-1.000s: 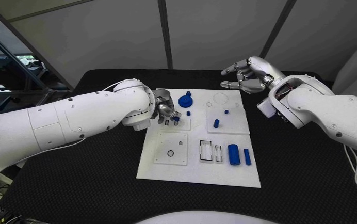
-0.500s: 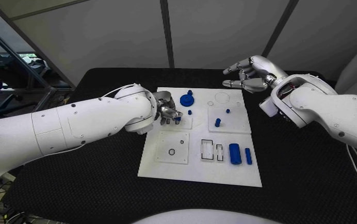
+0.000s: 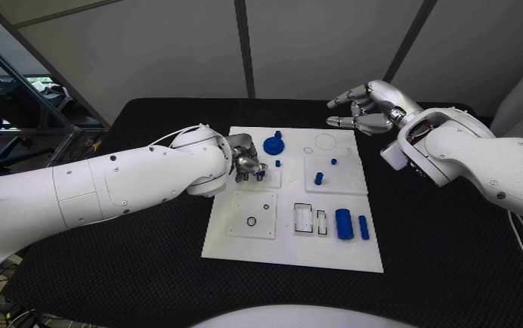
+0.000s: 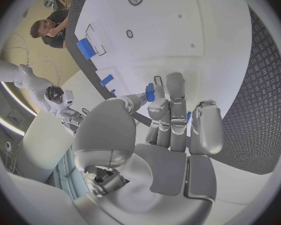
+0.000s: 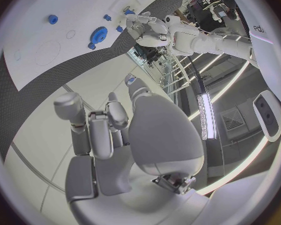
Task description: Assemble the parts on the task board
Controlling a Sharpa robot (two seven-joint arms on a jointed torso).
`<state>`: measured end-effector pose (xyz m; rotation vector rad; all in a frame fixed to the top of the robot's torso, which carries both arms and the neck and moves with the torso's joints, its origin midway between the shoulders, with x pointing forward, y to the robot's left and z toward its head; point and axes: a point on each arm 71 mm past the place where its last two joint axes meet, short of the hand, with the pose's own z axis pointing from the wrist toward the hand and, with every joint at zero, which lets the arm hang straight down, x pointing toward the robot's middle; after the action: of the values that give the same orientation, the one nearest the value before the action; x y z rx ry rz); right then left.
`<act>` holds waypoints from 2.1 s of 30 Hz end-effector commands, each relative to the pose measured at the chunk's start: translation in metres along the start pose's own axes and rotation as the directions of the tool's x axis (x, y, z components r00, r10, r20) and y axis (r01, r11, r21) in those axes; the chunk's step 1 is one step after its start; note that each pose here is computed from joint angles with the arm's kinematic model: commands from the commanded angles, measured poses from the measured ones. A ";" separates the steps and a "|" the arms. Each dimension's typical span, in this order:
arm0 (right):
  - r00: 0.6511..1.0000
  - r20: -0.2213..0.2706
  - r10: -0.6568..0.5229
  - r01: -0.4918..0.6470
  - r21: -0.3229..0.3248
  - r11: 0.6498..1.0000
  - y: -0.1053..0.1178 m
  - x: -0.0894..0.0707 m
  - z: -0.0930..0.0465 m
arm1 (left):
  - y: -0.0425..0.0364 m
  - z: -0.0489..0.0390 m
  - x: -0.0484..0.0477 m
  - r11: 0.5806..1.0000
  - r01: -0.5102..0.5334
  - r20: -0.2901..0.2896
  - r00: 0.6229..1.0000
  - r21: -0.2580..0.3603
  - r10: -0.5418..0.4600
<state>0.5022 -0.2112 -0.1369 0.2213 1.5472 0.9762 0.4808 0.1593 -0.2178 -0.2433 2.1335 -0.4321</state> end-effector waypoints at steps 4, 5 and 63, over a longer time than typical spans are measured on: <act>1.000 -0.004 -0.007 0.007 -0.003 1.000 0.001 0.000 0.000 | 0.0003 0.0006 -0.0003 0.997 -0.072 0.004 0.997 -0.010 0.072; 1.000 -0.004 -0.007 0.007 -0.003 1.000 0.001 0.000 0.000 | 0.0005 0.0008 -0.0003 0.997 -0.076 0.003 0.997 -0.011 0.076; 1.000 -0.016 -0.008 0.008 0.004 1.000 0.000 0.001 0.002 | -0.0029 0.0050 0.0065 0.990 -0.142 -0.053 0.989 -0.010 0.142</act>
<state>0.5033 -0.2100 -0.1384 0.2184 1.5625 0.9690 0.4823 0.1542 -0.2220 -0.0976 2.1739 -0.3521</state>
